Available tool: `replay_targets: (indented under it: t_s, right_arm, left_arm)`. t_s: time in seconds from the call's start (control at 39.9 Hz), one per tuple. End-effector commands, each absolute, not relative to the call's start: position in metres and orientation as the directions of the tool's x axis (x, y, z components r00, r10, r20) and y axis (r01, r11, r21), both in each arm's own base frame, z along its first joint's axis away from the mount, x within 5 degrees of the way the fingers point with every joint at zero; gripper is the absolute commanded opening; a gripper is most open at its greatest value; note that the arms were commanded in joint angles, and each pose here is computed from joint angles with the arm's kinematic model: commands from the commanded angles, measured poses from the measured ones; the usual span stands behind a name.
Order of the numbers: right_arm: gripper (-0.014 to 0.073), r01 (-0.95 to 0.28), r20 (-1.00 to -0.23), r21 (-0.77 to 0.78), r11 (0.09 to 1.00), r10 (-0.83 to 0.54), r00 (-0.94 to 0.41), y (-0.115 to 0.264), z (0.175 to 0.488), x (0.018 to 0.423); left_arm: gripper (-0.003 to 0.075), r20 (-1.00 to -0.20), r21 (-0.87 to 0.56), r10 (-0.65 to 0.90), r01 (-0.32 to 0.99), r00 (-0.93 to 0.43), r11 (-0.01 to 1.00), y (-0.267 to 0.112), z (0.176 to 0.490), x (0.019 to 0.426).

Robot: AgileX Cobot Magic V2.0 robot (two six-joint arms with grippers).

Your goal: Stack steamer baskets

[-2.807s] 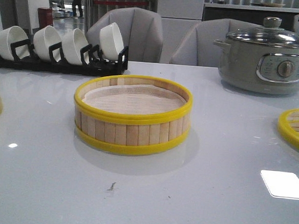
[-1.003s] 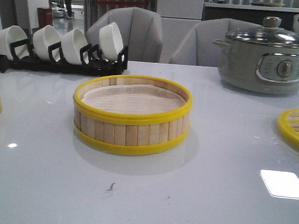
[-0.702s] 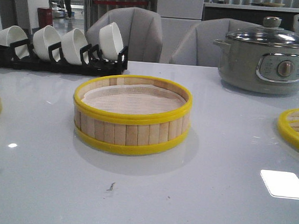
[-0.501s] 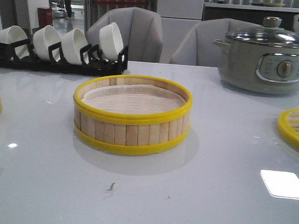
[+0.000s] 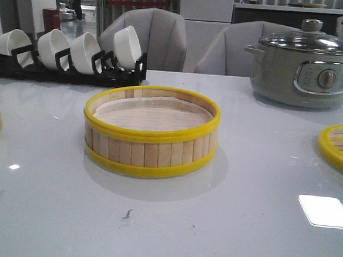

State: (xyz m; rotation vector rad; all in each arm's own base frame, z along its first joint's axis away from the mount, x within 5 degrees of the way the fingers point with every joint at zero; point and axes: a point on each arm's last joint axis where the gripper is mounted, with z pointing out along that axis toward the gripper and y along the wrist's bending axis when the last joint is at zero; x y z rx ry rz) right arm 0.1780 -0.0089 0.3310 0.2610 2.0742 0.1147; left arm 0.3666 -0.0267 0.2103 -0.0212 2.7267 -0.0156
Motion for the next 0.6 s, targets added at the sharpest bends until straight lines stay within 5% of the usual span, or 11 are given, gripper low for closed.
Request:
replay_targets:
  t_s: [0.0,0.33,0.58]
  right_arm:
    - [0.0444,0.12,-0.9,0.199,0.973,0.23,-0.371,-0.01,0.35,0.181]
    - [0.0444,0.12,-0.9,0.199,0.973,0.23,-0.371,-0.01,0.35,0.181]
    - [0.0444,0.12,-0.898,0.199,0.973,0.23,-0.374,-0.01,0.35,0.181]
  left_arm:
    - [0.0345,-0.506,-0.029,-0.027,-0.014,-0.862,0.999,-0.027,0.237,0.37]
    - [0.0344,-0.508,-0.029,-0.027,-0.014,-0.861,0.999,-0.027,0.234,0.372]
    - [0.0344,-0.435,-0.023,-0.026,-0.018,-0.9,1.0,-0.027,0.211,0.376]
